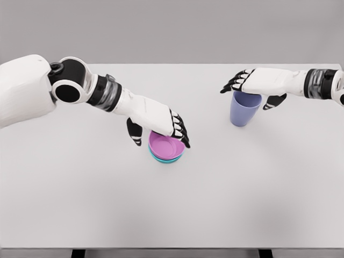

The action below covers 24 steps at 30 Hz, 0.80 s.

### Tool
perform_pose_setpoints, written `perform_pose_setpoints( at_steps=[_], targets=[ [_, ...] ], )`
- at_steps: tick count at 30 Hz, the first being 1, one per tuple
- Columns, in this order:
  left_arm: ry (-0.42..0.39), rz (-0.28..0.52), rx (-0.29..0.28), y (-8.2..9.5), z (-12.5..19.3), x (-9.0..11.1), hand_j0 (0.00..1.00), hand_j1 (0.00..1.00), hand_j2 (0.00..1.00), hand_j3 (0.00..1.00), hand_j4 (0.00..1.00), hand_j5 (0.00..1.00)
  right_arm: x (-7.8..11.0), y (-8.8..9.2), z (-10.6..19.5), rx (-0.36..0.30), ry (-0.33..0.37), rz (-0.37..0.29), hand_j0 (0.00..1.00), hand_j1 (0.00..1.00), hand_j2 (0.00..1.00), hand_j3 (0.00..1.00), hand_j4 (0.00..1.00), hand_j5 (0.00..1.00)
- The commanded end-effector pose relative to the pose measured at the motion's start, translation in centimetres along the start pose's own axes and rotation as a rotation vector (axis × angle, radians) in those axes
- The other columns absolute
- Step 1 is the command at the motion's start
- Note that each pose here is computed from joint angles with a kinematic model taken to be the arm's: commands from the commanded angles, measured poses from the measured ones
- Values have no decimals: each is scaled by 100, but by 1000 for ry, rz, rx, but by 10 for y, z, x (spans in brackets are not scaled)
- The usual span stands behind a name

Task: Stacking bowl and cup with both arms

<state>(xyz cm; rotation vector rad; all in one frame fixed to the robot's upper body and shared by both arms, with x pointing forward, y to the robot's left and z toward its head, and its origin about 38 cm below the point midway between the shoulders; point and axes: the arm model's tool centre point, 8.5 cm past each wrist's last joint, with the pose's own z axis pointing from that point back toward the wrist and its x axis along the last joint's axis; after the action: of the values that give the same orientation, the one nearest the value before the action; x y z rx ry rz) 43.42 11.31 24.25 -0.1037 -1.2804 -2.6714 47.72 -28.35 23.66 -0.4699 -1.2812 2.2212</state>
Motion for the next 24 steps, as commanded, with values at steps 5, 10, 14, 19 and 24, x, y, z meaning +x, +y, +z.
perform_pose_setpoints(
  at_steps=[5,10,14,19,24],
  targets=[
    [-2,11,107,23,29,5,100,100,100,100,100,100,0,3,-1,7,-1,-6,100,100,100,100,100,100],
    [74,126,311,24,120,1,100,100,100,100,100,100,-2,12,-7,31,3,-22,100,100,100,100,100,100],
    [85,325,452,-10,169,-1,100,100,100,100,100,100,-3,11,-7,30,5,-21,100,100,100,100,100,100],
    [39,566,554,-77,162,2,100,100,100,100,100,100,-6,13,-6,34,13,-29,100,100,100,100,100,100],
    [38,754,657,-146,149,12,100,100,100,100,100,100,-11,11,-10,30,21,-41,100,100,100,100,100,100]
  ],
)
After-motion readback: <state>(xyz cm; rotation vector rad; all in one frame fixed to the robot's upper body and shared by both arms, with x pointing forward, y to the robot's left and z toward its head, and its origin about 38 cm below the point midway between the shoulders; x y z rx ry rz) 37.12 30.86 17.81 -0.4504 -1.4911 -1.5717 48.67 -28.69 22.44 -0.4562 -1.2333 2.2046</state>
